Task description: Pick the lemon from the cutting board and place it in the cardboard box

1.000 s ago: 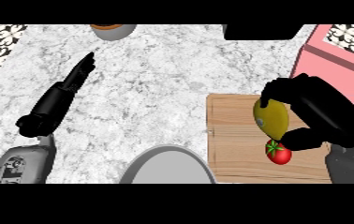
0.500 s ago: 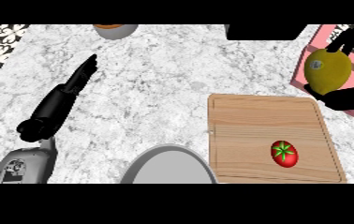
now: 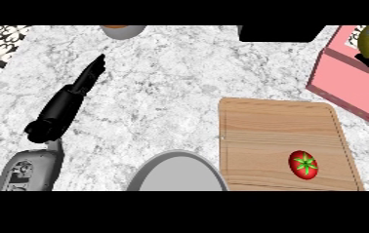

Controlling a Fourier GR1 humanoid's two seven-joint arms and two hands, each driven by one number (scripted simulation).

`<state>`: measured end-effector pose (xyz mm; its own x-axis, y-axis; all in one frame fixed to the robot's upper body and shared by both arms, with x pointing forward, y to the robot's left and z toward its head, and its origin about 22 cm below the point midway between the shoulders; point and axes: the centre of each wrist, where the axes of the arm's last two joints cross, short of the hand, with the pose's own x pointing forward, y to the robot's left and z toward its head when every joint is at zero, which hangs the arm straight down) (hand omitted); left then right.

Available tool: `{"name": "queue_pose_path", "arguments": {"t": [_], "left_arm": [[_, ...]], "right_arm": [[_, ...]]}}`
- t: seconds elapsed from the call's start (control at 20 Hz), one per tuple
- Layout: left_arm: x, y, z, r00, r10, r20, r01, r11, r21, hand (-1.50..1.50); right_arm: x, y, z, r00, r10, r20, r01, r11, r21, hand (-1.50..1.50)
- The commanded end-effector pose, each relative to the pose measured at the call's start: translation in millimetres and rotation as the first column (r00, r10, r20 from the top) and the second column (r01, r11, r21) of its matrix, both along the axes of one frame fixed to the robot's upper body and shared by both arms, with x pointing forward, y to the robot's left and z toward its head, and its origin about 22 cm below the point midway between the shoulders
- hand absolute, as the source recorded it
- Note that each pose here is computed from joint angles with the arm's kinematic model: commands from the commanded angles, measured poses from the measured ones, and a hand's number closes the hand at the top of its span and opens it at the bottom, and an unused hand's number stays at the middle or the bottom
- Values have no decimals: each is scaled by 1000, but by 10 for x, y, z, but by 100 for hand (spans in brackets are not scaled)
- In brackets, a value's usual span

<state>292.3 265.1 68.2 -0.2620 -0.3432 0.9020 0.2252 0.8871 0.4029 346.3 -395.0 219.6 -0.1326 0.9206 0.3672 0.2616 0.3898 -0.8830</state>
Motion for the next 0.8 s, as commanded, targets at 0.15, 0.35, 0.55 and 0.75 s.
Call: {"name": "queue_pose_path", "arguments": {"t": [0.15,0.35,0.55,0.75], "left_arm": [[14,-21,-12,1000,-14,3,14,1000,1,0],[-25,-54,-122,999,-33,1,33,999,0,0],[30,0,-13,999,-36,5,36,999,9,0],[64,-62,-19,999,-43,16,43,999,-5,0]], "right_arm": [[103,-555,112,951,-57,-305,31,995,-90,150],[170,-771,-146,915,-40,-401,-4,994,-108,150],[115,-955,-301,857,-72,-511,-27,983,-183,150],[121,-1044,-310,790,10,-614,-109,986,-124,-150]]}}
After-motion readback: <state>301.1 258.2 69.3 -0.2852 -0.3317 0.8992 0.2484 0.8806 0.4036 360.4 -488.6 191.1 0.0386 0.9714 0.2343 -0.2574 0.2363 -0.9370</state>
